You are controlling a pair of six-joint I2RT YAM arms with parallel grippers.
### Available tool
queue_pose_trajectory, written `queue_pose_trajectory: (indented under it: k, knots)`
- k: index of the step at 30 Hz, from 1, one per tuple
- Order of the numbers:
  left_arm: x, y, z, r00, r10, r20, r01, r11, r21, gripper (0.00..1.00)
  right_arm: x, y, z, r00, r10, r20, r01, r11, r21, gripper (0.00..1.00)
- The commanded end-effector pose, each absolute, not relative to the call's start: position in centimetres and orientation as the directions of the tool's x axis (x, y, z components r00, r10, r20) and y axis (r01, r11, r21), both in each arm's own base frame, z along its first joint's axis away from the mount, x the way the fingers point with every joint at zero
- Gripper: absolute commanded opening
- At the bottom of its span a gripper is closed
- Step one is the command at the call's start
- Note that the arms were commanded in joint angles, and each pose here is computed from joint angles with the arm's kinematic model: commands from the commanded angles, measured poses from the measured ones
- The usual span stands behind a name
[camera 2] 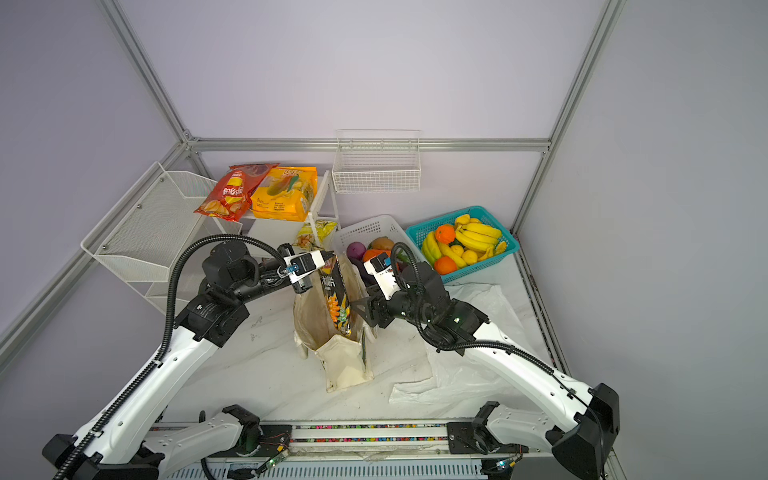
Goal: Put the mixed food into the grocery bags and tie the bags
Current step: 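Lower the chip bag into the tote with left gripper while right holds bag rim, then open the left gripper and lift it out of the tote while right releases the rim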
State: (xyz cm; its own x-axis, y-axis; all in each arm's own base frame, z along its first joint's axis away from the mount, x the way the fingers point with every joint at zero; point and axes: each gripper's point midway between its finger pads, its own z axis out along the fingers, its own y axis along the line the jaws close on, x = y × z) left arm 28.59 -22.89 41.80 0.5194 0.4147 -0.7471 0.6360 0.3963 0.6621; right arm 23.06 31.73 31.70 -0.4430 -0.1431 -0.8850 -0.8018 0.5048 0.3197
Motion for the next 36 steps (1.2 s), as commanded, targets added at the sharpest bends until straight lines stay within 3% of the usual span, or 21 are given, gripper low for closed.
queue_pose_trajectory:
  k: [1,7,14,19,25,28,33,36]
  knots:
    - [28.1,-24.1,41.3,0.572,0.346,-0.744,0.639,0.381,0.668,0.00,23.1,31.5,32.2,-0.426,-0.117,-0.897,-0.800,0.512,0.313,0.66]
    - [28.0,-24.7,39.7,0.591,0.324,-0.739,0.646,0.358,0.674,0.00,23.2,31.3,32.1,-0.424,-0.108,-0.899,-0.795,0.520,0.313,0.66]
    - [27.6,-24.3,36.0,0.605,0.421,-0.676,0.626,0.272,0.731,0.00,23.8,30.2,31.4,-0.433,-0.104,-0.895,-0.757,0.581,0.299,0.66]
    - [28.2,-23.3,36.2,0.594,0.485,-0.642,0.580,0.294,0.760,0.00,23.9,30.2,31.8,-0.432,-0.095,-0.897,-0.752,0.586,0.300,0.67]
    - [27.5,-23.3,36.0,0.640,0.516,-0.569,0.552,0.206,0.808,0.00,24.1,29.8,32.1,-0.430,-0.084,-0.899,-0.740,0.603,0.298,0.67]
    - [25.8,-23.9,34.0,0.673,0.475,-0.568,0.590,0.120,0.799,0.00,24.5,29.2,32.5,-0.422,-0.068,-0.904,-0.717,0.635,0.286,0.67]
    - [24.3,-23.9,31.2,0.647,0.466,-0.603,0.641,0.095,0.761,0.00,26.0,27.8,33.5,-0.406,-0.012,-0.914,-0.644,0.713,0.276,0.68]
    - [24.3,-24.2,31.1,0.613,0.466,-0.638,0.674,0.113,0.730,0.08,26.7,27.6,33.8,-0.397,-0.001,-0.918,-0.619,0.739,0.267,0.68]
